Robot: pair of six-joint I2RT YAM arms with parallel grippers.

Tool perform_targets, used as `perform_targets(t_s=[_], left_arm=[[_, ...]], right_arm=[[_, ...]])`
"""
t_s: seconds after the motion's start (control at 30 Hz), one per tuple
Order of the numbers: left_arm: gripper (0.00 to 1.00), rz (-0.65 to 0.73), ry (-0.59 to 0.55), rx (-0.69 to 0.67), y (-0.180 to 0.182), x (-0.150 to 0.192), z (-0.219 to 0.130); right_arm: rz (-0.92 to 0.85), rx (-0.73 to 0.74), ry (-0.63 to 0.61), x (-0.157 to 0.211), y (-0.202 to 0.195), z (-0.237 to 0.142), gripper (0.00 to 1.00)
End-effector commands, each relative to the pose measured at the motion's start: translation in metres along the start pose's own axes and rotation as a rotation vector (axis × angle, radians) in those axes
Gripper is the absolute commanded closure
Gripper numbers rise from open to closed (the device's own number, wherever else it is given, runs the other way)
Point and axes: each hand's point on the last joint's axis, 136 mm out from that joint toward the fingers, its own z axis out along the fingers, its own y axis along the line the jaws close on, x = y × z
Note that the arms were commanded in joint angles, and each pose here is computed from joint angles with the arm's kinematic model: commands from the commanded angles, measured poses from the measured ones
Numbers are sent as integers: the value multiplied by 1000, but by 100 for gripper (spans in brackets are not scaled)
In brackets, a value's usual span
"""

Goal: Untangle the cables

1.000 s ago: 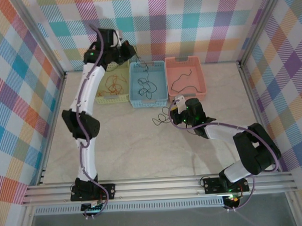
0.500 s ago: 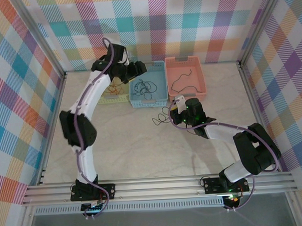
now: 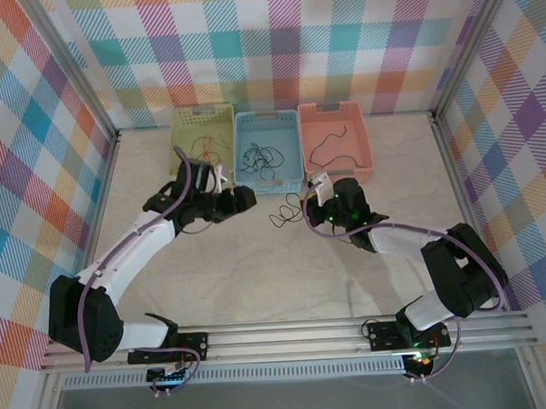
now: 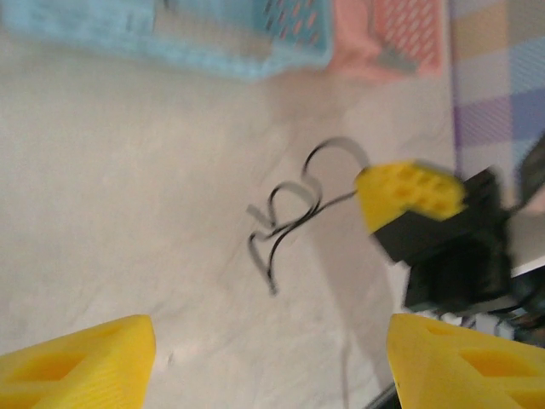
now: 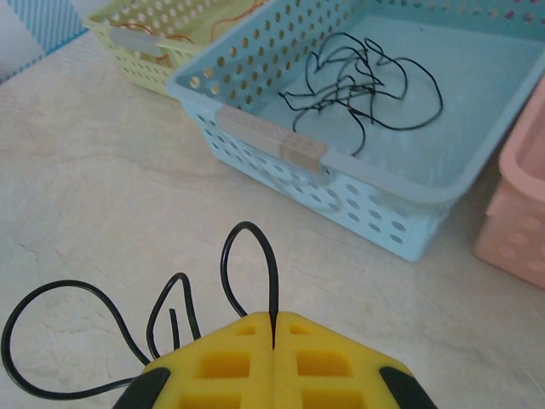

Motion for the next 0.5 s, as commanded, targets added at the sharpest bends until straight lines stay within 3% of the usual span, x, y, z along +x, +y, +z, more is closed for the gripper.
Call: perform_targets(t_s=[0.0,0.17,0.47], left_arm=[[28,51,4,119,-27,6,-4],[31,61,70,115,-28,21,14],[50,41,181,60,-9,54,55]], right_arm=[[-63,-85,-80,-17,22,-7,100],[-119,-138,-105,-19,39,-10,100],[-150,-159,-132,-21,47,-13,100]])
